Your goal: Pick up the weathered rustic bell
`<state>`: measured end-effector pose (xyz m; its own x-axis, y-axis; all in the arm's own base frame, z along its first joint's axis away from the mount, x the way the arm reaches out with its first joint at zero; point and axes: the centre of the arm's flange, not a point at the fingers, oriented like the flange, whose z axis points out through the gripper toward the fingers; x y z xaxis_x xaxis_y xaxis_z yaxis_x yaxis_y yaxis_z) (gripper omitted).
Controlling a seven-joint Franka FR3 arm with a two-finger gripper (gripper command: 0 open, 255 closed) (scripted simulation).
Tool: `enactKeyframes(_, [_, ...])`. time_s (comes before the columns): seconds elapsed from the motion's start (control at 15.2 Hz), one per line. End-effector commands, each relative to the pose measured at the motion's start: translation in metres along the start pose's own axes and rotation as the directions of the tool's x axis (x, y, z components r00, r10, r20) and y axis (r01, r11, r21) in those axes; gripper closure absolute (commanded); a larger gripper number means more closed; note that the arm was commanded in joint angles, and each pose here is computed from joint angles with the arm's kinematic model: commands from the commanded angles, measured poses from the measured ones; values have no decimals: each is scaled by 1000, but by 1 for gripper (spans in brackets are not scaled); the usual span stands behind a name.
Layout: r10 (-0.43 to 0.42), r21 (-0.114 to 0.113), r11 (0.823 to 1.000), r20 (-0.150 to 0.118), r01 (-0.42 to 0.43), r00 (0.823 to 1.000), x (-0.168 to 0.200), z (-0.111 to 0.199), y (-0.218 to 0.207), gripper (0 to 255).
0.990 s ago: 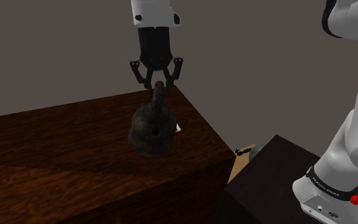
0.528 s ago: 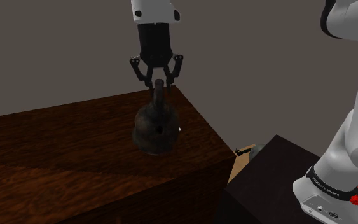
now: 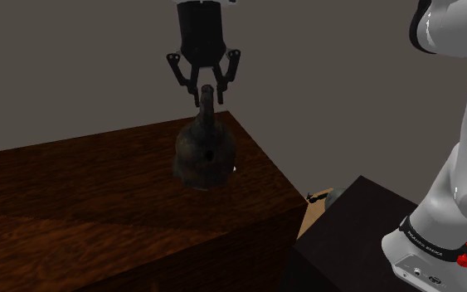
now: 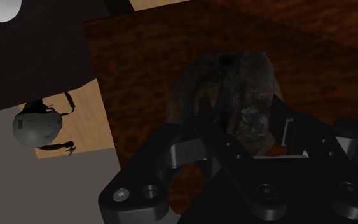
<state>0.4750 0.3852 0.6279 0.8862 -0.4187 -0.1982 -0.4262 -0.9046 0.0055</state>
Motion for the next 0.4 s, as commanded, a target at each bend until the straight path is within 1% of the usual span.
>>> enactKeyframes(0.0, [0, 2, 1000, -1, 0, 1000, -3, -12, -2, 255])
enactKeyframes(0.2, [0, 2, 1000, -1, 0, 1000, -6, -28, -2, 255])
enactKeyframes(0.33, [0, 2, 1000, -1, 0, 1000, -6, -29, -2, 255])
